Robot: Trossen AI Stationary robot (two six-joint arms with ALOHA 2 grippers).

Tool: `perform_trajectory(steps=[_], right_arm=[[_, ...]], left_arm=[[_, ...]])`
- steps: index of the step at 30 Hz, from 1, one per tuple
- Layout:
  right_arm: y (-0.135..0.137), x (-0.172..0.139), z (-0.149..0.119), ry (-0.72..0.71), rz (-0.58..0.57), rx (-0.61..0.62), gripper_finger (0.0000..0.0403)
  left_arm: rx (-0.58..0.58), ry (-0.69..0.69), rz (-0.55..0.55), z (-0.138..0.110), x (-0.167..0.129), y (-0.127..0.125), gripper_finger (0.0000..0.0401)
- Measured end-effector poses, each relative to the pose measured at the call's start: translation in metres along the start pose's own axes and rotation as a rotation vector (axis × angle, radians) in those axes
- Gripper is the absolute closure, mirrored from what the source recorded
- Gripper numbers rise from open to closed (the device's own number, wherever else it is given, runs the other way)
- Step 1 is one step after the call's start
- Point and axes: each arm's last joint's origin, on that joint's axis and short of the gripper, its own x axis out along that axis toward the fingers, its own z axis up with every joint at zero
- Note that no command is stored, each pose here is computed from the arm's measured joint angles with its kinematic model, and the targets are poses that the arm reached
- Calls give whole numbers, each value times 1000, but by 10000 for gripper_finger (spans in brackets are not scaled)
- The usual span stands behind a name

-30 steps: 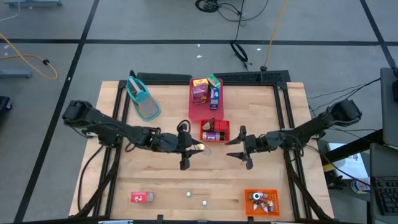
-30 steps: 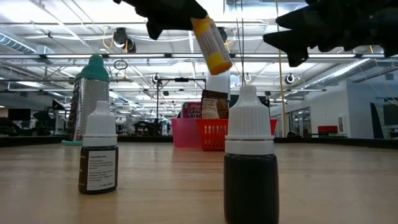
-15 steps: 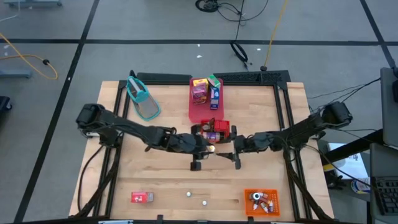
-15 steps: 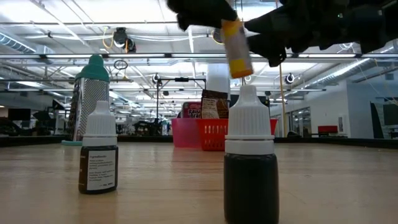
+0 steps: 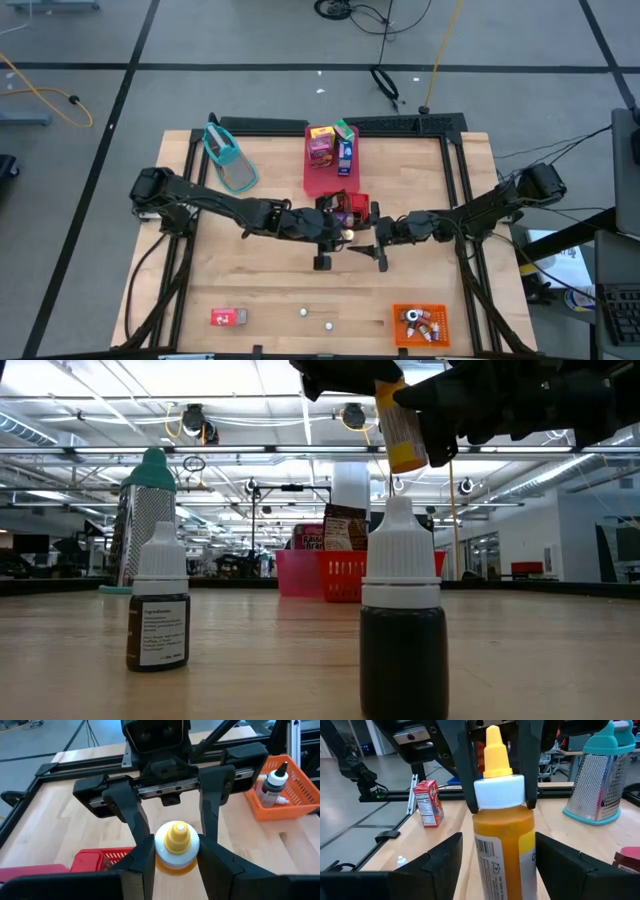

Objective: Pick & Place Kitchen Items
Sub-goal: Put the yellow food coloring bottle into the orange bin

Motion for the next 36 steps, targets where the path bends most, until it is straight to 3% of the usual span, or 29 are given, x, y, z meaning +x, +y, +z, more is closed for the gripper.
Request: perform_trajectory(steps=[24,36], right_arm=[[-1,0,-1,9,-3,-5,258],[-1,0,-1,10,-4,-3,265]], left_arm=[[4,6,-3,-1,0,0,281],[4,10,-1,-1,0,0,281]])
